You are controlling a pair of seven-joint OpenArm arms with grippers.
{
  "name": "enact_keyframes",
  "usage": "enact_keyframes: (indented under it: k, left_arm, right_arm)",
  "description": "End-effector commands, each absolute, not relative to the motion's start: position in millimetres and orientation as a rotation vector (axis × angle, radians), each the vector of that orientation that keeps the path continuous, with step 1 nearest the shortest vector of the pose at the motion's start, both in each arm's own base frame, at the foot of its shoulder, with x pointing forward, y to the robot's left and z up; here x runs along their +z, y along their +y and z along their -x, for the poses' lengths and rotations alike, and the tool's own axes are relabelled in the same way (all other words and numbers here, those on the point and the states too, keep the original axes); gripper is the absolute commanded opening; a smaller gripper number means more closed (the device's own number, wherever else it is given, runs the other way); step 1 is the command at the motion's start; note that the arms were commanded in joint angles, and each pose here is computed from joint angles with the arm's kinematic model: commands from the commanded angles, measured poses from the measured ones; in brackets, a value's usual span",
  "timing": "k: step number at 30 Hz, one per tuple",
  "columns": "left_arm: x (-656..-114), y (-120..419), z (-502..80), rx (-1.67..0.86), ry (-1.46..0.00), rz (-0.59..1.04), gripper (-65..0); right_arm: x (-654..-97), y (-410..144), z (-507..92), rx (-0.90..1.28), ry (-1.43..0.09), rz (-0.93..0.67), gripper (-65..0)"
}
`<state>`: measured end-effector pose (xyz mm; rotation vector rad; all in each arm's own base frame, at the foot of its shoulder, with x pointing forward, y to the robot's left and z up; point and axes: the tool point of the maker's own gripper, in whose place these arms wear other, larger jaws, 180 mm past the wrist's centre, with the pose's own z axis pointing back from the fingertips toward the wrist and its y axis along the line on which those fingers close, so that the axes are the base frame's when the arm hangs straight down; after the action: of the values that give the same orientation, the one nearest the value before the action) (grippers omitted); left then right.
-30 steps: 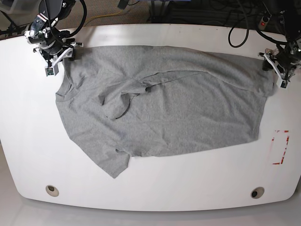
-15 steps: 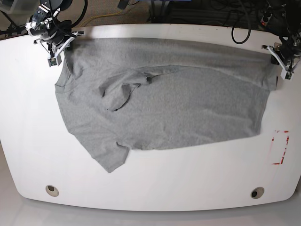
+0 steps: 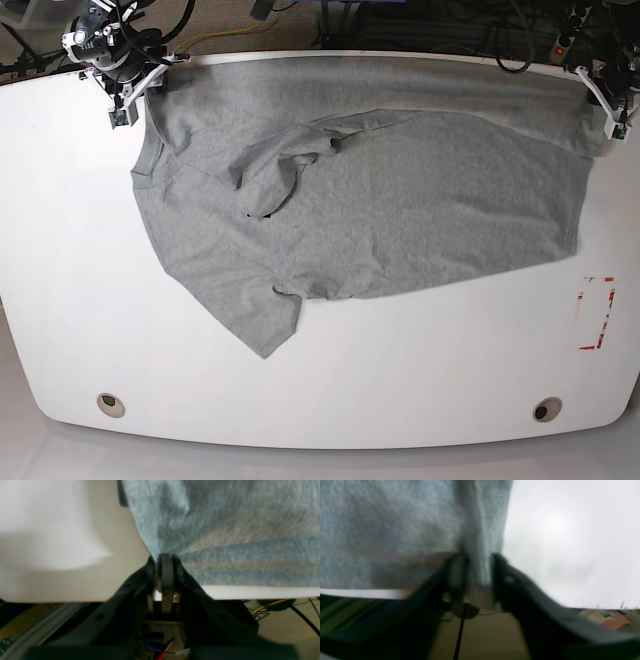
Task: Fold the T-shirt properly
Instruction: 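Pull the held shirt edge away from the table center with both grippers, then release the edge and move both grippers to the shirt's opposite edge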
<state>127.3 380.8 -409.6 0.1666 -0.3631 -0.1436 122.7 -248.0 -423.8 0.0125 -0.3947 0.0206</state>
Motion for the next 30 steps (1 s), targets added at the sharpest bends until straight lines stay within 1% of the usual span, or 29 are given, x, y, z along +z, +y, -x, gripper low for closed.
enact_keyframes:
  k: [1,2,3,5,7,15,23,27,30]
  left_arm:
    - [-399.7,392.2,-128.4,-0.152,-0.358,-0.210,-52.8]
    - [-397.0,393.2,-130.8,-0.154,-0.366,-0.216,-46.0]
    - [-394.9,393.3,-133.0,-0.158,-0.373,-0.220,-41.1]
    - [-387.9,393.6,-137.6,-0.166,-0.393,-0.233,-33.3]
    - [-376.7,394.4,-143.3,-0.178,-0.420,-0.258,-28.1]
    - [-342.1,389.3,-165.5,-0.226,-0.517,-0.322,-27.6]
    - [-321.1,376.9,-212.5,-0.194,-0.667,-0.317,-27.6]
    - [-322.8,372.8,-226.5,-0.171,-0.698,-0.290,-27.8]
    - [-322.3,363.4,-247.4,-0.177,-0.734,-0.257,-27.8]
  right_arm:
    - [-419.3,-255.0,-119.0,0.031,-0.378,0.022,-32.7]
    - [-414.2,-256.3,-121.4,0.037,-0.391,0.034,-27.9]
    - [-410.9,-256.2,-123.1,0.040,-0.401,0.040,-25.4]
    - [-404.0,-256.4,-125.7,0.050,-0.419,0.050,-22.7]
    - [-399.1,-253.0,-129.1,0.051,-0.446,0.035,-22.4]
    - [-390.1,-243.3,-146.3,0.047,-0.523,-0.025,-22.5]
    - [-373.8,-247.0,-205.2,0.046,-0.647,-0.034,-22.7]
    - [-369.9,-259.9,-235.6,0.046,-0.662,-0.014,-22.7]
    - [-373.5,-261.3,-261.0,0.062,-0.657,-0.017,-22.7]
